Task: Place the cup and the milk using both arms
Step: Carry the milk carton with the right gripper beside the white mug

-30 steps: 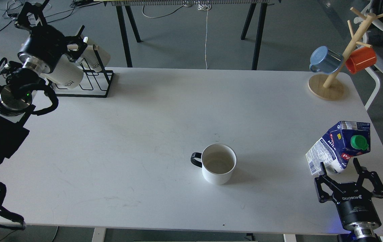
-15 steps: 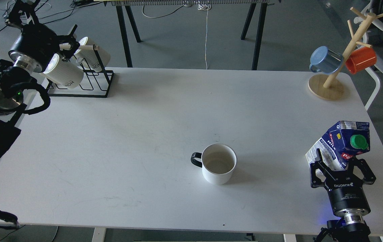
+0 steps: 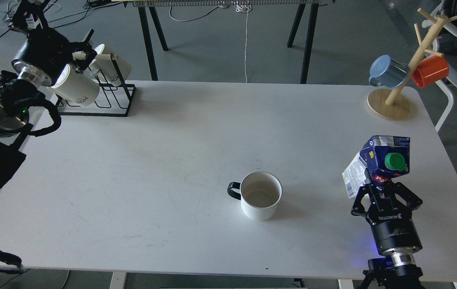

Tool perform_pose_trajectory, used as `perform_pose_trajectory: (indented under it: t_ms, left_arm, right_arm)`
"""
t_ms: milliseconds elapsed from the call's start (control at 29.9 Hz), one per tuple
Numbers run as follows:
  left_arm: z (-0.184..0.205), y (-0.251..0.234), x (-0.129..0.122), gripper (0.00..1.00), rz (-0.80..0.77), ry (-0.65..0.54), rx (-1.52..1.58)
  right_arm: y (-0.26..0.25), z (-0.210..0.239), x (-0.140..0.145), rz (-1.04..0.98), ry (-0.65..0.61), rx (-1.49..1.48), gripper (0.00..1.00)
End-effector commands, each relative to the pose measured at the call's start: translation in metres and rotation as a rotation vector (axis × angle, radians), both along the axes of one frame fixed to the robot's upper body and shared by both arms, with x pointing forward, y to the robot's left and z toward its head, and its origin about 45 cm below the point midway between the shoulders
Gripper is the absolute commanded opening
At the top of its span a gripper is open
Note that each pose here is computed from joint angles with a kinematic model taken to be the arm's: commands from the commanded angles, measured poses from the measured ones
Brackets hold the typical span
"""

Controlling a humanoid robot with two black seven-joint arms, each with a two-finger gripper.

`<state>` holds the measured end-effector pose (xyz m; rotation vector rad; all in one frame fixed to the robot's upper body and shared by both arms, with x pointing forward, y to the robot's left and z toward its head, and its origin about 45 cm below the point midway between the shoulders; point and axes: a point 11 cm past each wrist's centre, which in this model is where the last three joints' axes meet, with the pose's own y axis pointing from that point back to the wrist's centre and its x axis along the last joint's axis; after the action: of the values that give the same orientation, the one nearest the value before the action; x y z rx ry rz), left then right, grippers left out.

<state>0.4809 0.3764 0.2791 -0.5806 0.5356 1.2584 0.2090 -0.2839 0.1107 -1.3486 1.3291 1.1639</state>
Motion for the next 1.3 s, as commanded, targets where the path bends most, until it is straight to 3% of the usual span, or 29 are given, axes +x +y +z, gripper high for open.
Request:
perform_pose_trajectory:
  t_ms: [0, 301, 936, 1003, 1103, 1203, 1270]
  left_arm:
    - [0.000, 0.000, 0.000, 0.99, -0.001, 0.000, 0.002]
    - [-0.001, 0.002, -0.001, 0.99, -0.006, 0.010, 0.011]
    - [0.001, 0.008, -0.002, 0.99, 0.002, 0.010, 0.020]
    - [0.001, 0.008, -0.002, 0.99, 0.004, 0.010, 0.021]
    - [0.001, 0.009, -0.002, 0.99, 0.005, 0.010, 0.022]
    - [0.003, 0.009, -0.002, 0.99, 0.005, 0.006, 0.021]
    - [0.003, 0.008, -0.001, 0.99, 0.002, 0.006, 0.021]
  right_arm:
    - [0.037, 0.001, 0.005, 0.065, -0.014, 0.062, 0.21]
    - [0.116, -0.005, 0.011, 0.227, -0.014, 0.131, 0.23]
    - [0.119, -0.024, 0.003, 0.219, 0.042, 0.121, 0.29]
    - [0.119, -0.024, 0.003, 0.217, 0.044, 0.121, 0.37]
    - [0.118, -0.025, 0.003, 0.208, 0.045, 0.124, 0.85]
    - [0.116, -0.025, 0.004, 0.199, 0.045, 0.125, 0.95]
    - [0.116, -0.025, 0.003, 0.198, 0.046, 0.127, 0.96]
